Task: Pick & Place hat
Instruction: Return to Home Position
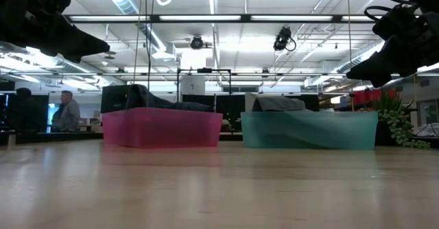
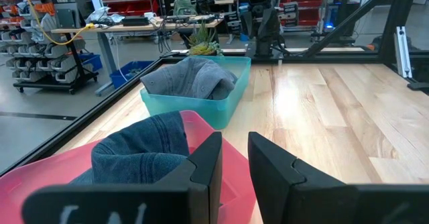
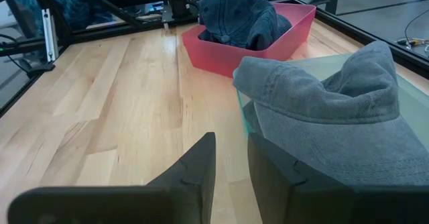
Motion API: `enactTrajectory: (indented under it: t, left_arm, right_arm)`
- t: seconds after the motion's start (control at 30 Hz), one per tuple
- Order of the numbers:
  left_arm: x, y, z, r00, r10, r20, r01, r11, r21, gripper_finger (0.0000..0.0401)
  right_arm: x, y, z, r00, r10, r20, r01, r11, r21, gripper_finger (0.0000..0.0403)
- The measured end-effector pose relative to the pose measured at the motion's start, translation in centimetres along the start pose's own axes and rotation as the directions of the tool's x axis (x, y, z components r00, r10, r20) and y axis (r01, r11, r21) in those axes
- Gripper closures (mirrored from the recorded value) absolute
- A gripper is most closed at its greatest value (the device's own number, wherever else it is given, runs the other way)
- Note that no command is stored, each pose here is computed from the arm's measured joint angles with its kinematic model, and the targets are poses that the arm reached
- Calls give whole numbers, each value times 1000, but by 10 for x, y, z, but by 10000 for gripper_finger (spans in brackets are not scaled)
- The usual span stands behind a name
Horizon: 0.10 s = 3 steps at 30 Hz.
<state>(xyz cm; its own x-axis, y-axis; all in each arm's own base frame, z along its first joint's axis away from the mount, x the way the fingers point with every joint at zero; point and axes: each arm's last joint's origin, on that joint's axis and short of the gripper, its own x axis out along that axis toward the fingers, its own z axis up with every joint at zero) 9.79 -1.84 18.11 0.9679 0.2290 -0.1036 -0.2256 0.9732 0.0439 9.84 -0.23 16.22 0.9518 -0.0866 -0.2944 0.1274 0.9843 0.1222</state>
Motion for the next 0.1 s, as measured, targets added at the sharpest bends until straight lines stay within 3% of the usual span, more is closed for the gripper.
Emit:
enactTrajectory:
  t: [0.1]
  left_arm:
    - [0,0,0,1000,0,0,0,1000,0,323]
  right_arm:
    - [0,0,0,1000,0,0,0,1000,0,309]
